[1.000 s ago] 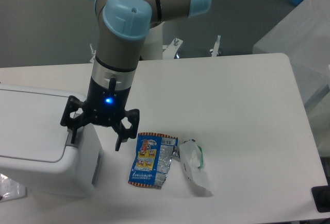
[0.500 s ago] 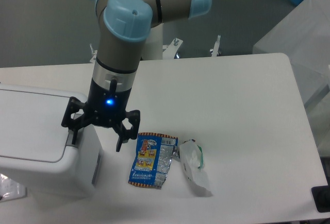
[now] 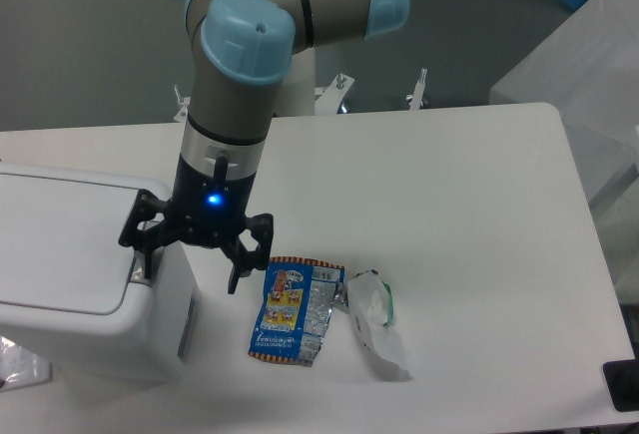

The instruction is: Open the trash can

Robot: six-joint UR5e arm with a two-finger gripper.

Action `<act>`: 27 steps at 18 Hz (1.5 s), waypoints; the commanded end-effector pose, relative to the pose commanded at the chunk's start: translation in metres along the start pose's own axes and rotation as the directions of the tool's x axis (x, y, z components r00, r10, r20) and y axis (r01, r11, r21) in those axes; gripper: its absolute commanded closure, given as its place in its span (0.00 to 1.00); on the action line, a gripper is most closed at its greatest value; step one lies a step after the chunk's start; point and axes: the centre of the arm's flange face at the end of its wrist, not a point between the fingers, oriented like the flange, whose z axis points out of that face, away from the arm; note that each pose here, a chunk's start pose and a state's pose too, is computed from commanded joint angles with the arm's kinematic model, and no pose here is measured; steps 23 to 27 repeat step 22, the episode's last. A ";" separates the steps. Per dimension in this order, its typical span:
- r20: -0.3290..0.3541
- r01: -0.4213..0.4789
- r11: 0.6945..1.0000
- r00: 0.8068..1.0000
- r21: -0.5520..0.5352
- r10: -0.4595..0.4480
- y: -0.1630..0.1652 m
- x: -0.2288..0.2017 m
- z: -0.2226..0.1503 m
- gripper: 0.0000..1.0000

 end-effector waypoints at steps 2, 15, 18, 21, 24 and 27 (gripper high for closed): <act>-0.001 0.000 1.000 1.000 0.000 0.000 0.000 0.001 0.000 0.00; 0.084 -0.098 0.979 0.993 0.179 0.084 -0.048 0.007 -0.077 0.00; 0.255 -0.250 0.964 0.941 0.087 0.221 -0.041 -0.018 -0.080 0.00; 0.397 -0.306 0.951 0.868 -0.048 0.299 -0.024 -0.035 -0.077 0.00; 0.410 -0.330 0.940 0.848 -0.087 0.335 -0.018 -0.039 -0.073 0.00; 0.410 -0.330 0.940 0.848 -0.087 0.335 -0.018 -0.039 -0.073 0.00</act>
